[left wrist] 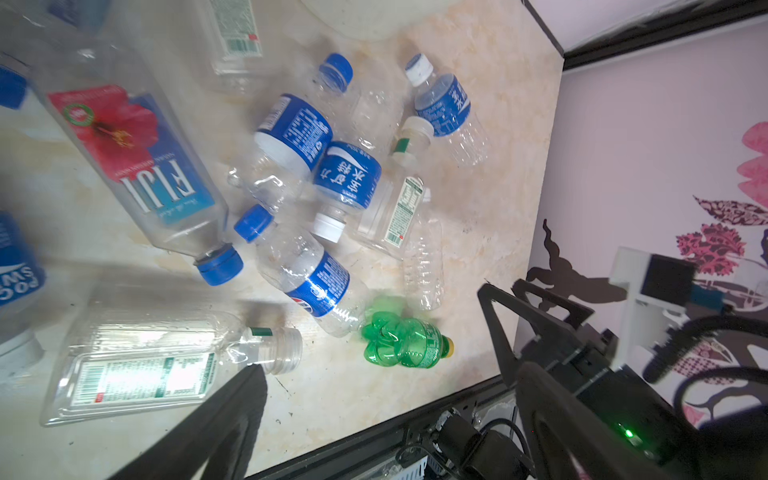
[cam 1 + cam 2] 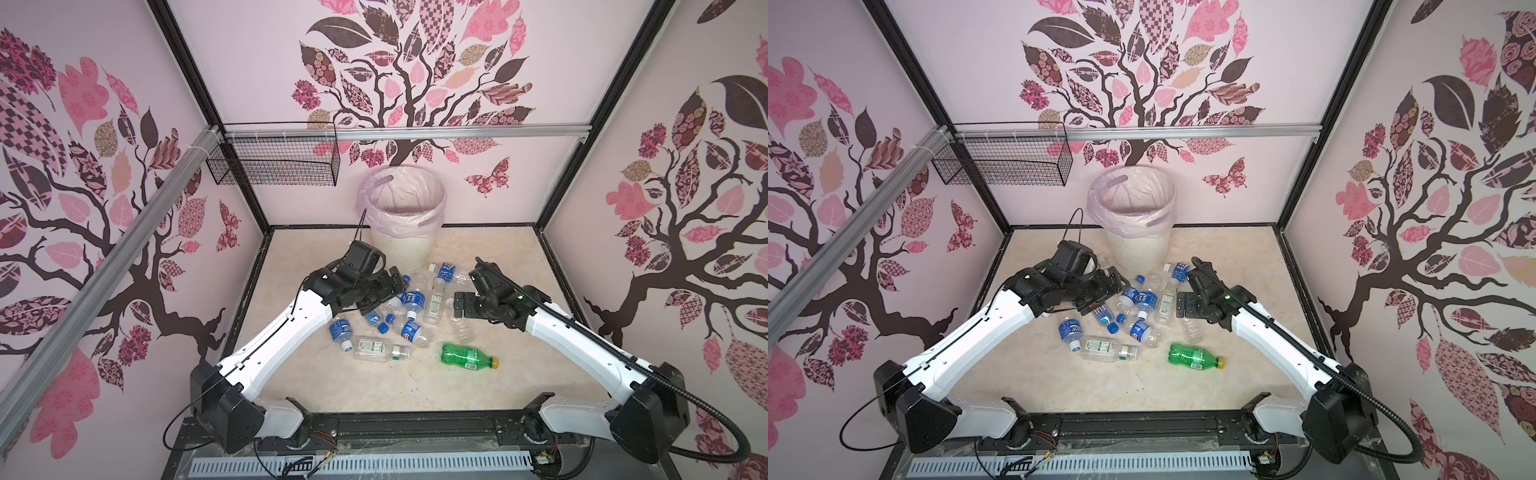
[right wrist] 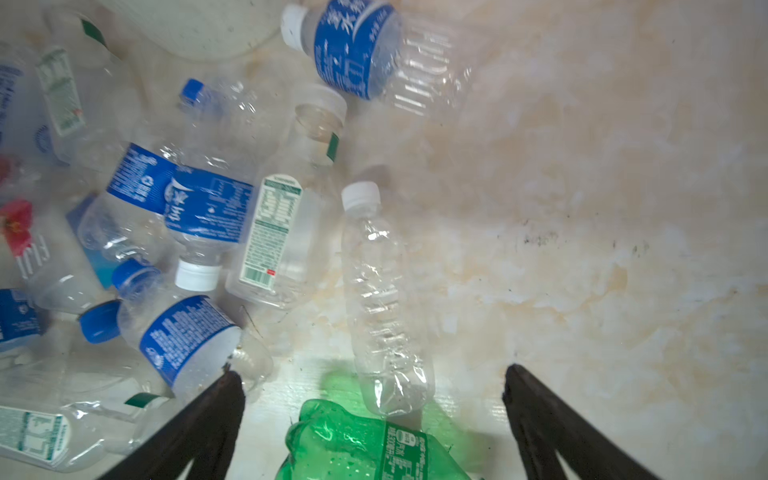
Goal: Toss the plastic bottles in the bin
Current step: 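Close the right gripper on a clear white-capped bottle and lift it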
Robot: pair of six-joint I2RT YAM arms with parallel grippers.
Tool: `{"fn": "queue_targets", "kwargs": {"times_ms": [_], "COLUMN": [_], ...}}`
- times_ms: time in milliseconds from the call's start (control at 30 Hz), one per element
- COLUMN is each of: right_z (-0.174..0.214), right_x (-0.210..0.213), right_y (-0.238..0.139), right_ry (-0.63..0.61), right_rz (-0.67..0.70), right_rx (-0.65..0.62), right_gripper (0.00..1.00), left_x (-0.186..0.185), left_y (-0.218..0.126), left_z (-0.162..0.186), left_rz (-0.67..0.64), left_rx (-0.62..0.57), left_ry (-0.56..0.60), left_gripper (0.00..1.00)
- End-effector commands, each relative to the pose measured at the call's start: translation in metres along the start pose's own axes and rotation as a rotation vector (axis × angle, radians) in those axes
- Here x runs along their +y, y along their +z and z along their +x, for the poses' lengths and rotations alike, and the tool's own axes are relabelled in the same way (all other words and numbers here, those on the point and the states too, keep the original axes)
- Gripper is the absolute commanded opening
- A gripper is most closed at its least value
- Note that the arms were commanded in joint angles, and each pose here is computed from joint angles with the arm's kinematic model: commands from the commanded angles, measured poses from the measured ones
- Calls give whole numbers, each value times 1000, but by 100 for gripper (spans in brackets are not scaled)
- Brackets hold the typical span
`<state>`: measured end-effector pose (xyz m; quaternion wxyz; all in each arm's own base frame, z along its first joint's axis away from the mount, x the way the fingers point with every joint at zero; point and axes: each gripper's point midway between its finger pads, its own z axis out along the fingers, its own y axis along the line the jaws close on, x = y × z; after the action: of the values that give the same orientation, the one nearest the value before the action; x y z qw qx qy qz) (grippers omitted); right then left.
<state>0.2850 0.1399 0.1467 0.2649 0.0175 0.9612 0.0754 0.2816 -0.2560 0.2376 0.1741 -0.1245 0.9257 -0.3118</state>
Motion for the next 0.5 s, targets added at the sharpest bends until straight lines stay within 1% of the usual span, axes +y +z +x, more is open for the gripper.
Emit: {"fn": "queue_targets", "kwargs": {"times_ms": [0, 100, 300, 467], "right_z": [6, 20, 34, 51], "right_x": [9, 1, -3, -7], "right_y": [4, 24, 53, 77], "right_ry": [-1, 5, -15, -29], "right_rz": [-61, -36, -14, 20], "right_rx": [17, 70, 120, 204], "right_gripper": [100, 99, 97, 90], "left_x": [-22, -32, -39, -40], "left_y": [5, 10, 9, 6], "left_z": [5, 11, 10, 13], "left_rz": [50, 68, 79, 74], "left_rx": [6, 20, 23, 38], "left_ry": [12, 15, 32, 46], "left_gripper": [97, 97, 97, 97]}}
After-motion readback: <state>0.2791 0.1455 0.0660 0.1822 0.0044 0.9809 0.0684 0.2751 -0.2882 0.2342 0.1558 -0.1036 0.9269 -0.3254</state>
